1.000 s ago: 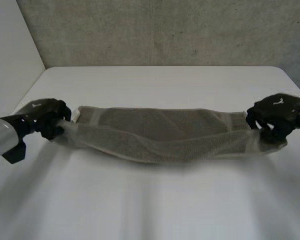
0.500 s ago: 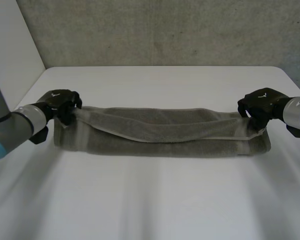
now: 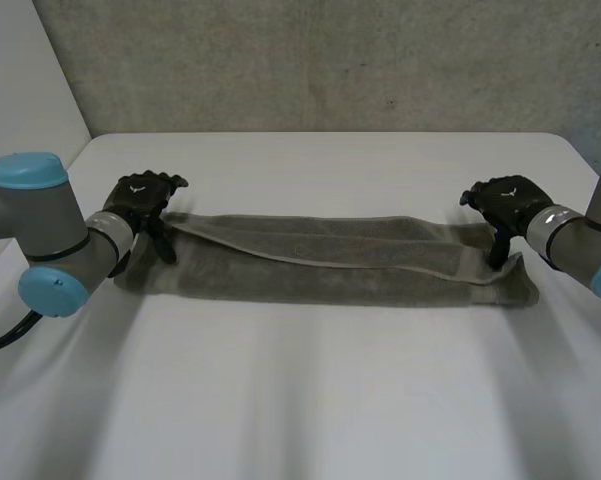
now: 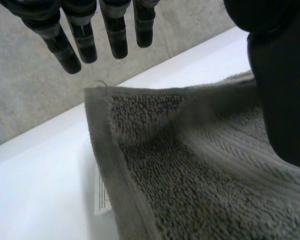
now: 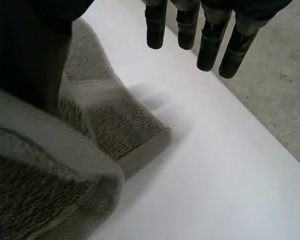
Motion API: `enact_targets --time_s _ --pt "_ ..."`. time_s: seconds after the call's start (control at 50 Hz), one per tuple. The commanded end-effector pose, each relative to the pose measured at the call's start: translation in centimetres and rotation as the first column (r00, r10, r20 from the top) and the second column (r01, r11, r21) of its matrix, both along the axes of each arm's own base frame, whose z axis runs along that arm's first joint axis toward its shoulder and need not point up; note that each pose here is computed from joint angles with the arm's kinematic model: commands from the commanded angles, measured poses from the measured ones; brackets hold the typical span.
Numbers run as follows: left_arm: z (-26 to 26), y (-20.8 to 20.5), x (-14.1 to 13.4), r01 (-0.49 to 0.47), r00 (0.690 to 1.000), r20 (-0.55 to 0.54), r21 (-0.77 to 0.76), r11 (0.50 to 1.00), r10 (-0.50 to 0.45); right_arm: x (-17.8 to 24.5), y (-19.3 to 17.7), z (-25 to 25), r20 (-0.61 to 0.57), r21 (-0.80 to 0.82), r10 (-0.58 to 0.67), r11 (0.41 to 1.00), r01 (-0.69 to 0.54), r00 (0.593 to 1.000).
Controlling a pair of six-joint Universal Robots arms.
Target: Fold the towel.
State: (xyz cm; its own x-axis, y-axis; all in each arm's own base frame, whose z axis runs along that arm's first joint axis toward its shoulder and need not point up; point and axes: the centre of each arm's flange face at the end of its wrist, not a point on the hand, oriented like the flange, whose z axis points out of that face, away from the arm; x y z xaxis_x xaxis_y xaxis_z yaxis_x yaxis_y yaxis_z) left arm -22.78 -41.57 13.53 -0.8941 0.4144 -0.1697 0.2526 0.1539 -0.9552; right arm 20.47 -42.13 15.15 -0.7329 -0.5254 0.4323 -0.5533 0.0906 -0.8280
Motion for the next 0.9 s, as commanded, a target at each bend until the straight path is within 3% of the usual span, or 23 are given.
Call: enact_targets --time_s 0.02,0.1,0.14,0.22,0.36,0.44,0.56,0.7,0.82,0.9 --pt "5.5 0.4 0.6 -0.036 0.999 -0.025 -0.156 0.987 0.032 0.3 1.1 7.9 0.128 -0.166 0.08 0.984 -0.058 0.989" --pt "8.2 2.1 0.7 0.016 0.999 -0.038 -0.208 0.978 -0.024 -0.3 2.5 10.3 0.129 -0.196 0.095 0.978 -0.068 0.987" --pt "8.7 3.6 0.6 0.09 0.994 -0.041 -0.193 0.977 -0.1 -1.9 3.6 10.9 0.122 -0.136 0.063 0.99 -0.046 0.99" --pt "7.9 5.4 1.1 0.158 0.985 -0.047 -0.123 0.98 -0.165 -2.9 6.3 11.5 0.072 -0.031 0.057 0.998 -0.055 0.996" --pt "6.2 6.6 1.9 0.164 0.986 -0.011 -0.016 0.986 -0.164 -3.2 9.2 8.6 -0.053 0.134 0.139 0.982 -0.13 0.989" --pt "4.5 6.9 2.2 0.183 0.98 0.071 0.05 0.982 -0.186 -3.6 10.2 7.3 -0.08 0.223 0.166 0.964 -0.145 0.983" --pt "2.5 6.4 2.2 0.206 0.961 0.17 0.083 0.975 -0.217 -3.7 9.5 4.7 -0.065 0.306 0.172 0.941 -0.145 0.983" --pt "1.4 4.8 1.5 0.219 0.957 0.181 0.071 0.973 -0.229 -3.4 7.6 2.1 -0.057 0.335 0.174 0.931 -0.145 0.983" --pt "0.3 2.7 0.9 0.214 0.957 0.193 0.036 0.976 -0.217 -3.5 4.0 1.9 -0.003 0.227 0.083 0.971 -0.08 0.997" --pt "-0.4 0.8 0.8 0.142 0.965 0.227 -0.017 0.99 -0.134 -3.2 2.2 2.6 0.057 0.115 0.029 0.993 -0.035 0.998"
